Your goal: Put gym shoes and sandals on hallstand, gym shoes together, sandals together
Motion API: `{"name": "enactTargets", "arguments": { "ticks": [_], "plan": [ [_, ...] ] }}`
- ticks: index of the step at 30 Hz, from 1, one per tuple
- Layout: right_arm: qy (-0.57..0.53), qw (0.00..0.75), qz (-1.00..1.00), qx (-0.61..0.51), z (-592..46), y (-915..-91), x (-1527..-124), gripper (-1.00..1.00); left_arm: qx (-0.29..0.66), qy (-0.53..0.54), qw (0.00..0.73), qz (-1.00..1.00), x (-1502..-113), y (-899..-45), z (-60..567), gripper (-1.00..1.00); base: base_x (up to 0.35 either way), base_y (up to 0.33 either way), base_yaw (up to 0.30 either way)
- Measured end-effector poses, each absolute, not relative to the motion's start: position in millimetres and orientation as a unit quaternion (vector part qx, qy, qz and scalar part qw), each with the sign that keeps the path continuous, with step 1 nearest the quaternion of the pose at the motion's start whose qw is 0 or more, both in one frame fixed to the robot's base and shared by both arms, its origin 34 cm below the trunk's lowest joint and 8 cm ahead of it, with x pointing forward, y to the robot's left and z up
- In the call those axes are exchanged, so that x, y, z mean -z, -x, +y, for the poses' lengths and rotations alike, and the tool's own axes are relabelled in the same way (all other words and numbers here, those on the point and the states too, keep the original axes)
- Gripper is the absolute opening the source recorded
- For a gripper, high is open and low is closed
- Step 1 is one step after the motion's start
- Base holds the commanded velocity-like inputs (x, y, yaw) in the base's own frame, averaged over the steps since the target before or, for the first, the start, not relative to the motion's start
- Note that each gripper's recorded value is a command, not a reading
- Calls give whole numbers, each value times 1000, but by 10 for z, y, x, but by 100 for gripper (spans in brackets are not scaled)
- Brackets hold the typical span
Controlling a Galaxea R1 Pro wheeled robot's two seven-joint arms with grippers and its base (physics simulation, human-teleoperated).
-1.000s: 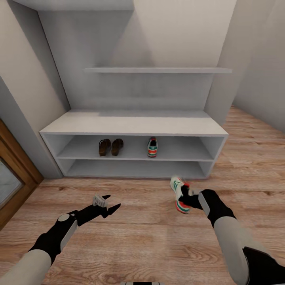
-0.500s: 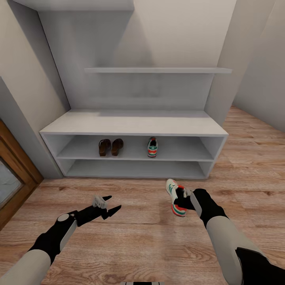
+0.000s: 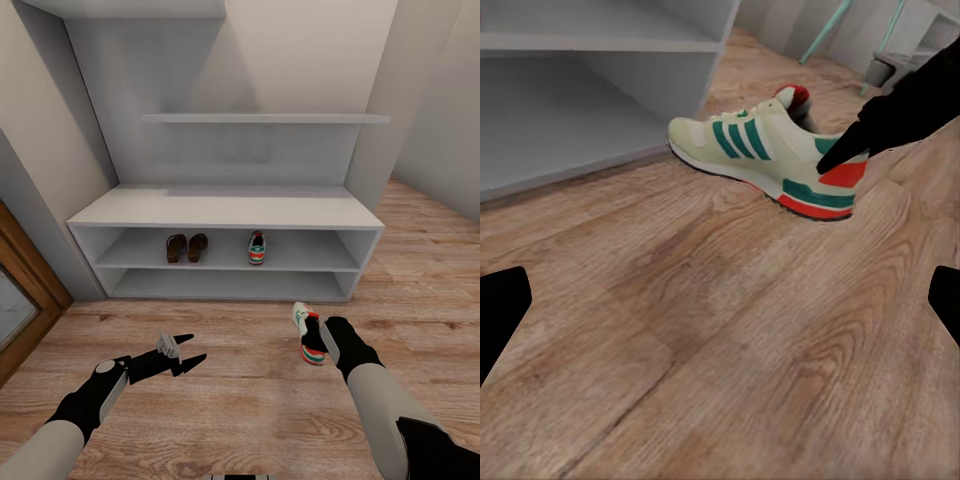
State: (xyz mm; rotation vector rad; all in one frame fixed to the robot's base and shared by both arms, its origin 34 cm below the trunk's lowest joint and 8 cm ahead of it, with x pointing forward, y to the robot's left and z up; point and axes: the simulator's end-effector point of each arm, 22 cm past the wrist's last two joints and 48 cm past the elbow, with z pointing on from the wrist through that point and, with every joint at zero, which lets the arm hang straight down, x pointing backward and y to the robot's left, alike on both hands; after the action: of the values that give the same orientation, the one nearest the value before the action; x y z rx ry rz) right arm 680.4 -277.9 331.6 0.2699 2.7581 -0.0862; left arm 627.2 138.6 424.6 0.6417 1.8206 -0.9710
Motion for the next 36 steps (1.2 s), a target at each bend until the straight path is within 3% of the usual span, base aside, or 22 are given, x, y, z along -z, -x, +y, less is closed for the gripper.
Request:
{"name": "enactTargets", "arguments": {
  "ticks": [16,30,36],
  "plan": [
    [-104,203,973,45,-2885,-6914,-3445,-100,397,-262,470,743,-4242,-6268,1377,100,0,0,0],
    [-111,277,953,53,-3004,-7321,-3979,-100,398,-263,470,743,-4243,-6264,1369,100,0,0,0],
    [-110,279,953,55,-3014,-7330,-3983,-100,399,-263,468,743,-4232,-6256,1367,100,0,0,145]
  ]
}}
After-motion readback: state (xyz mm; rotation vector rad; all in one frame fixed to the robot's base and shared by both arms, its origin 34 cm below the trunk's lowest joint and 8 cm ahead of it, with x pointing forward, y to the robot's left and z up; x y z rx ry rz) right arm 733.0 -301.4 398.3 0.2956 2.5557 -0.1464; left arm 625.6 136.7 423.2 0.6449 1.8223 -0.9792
